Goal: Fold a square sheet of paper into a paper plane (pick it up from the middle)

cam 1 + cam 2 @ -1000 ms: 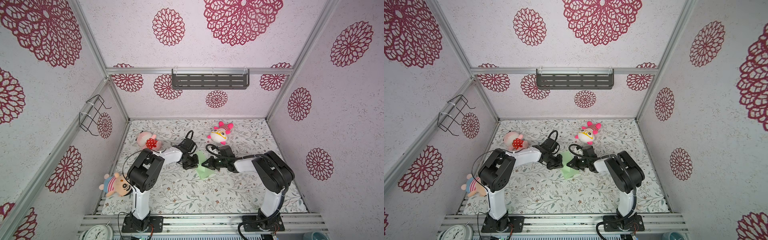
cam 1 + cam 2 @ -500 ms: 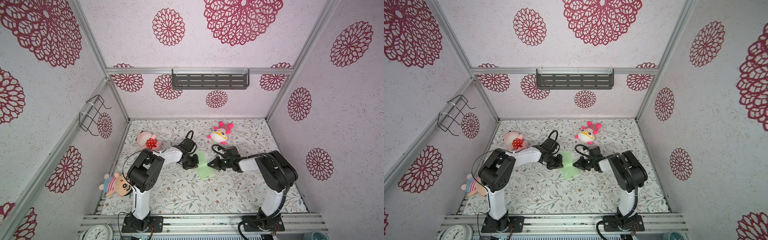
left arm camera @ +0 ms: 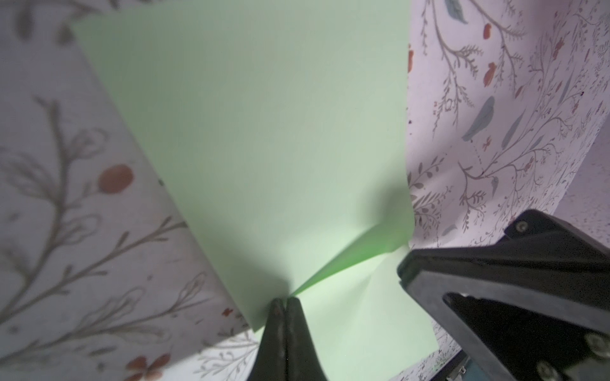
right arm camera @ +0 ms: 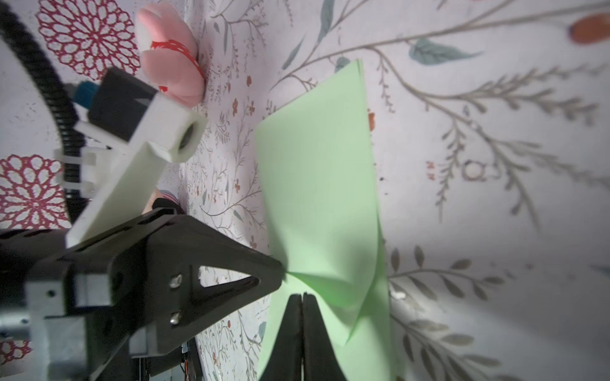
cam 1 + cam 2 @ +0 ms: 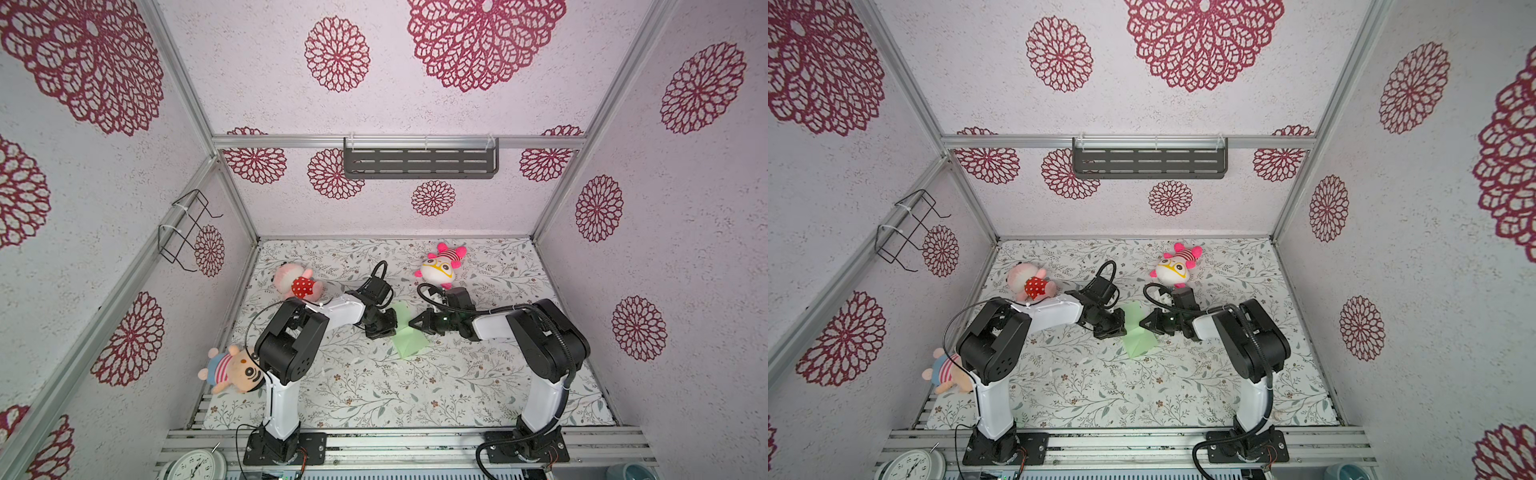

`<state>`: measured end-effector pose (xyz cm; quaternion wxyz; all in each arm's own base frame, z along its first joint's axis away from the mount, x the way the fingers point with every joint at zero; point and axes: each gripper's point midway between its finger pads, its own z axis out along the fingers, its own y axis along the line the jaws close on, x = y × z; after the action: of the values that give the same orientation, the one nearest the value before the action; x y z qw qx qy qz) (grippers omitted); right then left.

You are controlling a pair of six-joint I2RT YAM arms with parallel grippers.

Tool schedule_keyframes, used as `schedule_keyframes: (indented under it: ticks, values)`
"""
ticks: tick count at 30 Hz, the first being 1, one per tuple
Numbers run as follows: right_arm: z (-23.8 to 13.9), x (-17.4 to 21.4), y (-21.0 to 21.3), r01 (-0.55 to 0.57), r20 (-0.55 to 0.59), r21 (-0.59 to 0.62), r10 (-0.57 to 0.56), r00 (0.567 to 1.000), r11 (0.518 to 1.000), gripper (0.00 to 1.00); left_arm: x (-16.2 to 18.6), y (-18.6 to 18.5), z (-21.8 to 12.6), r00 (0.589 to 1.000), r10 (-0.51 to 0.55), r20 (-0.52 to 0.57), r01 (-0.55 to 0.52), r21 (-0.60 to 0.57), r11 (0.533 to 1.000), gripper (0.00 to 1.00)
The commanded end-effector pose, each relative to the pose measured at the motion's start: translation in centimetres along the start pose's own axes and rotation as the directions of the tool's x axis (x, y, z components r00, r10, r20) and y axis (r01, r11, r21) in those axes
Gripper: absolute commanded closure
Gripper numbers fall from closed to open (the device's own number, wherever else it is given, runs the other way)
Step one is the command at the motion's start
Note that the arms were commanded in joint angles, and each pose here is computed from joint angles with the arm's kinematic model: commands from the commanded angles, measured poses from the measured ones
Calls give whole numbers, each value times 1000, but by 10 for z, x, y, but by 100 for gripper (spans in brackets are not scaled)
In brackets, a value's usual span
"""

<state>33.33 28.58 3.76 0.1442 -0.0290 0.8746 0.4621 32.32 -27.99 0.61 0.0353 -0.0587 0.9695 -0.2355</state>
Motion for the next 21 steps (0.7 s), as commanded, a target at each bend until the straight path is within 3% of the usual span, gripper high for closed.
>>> schedule_keyframes:
  ticks: [1,4,8,14,21]
  values:
    - [3,1,-8,27,-24,41,-26,999,999,93,30,61,22,995,-56,-85,36,-221,975,100]
    - [2,1,-23,10,-9,94,-9,1000,996,94,32,62,22,994,-57,-88,36,-223,974,100]
    - [-13,-12,-50,-94,90,165,80,993,982,94,31,63,21,995,-57,-85,36,-223,974,100]
    - [-43,-32,-15,-29,201,145,-1,980,989,94,31,61,21,995,-57,-83,38,-219,975,100]
    - [-21,-5,27,91,56,33,-93,994,995,93,29,58,21,995,-49,-81,31,-213,977,100]
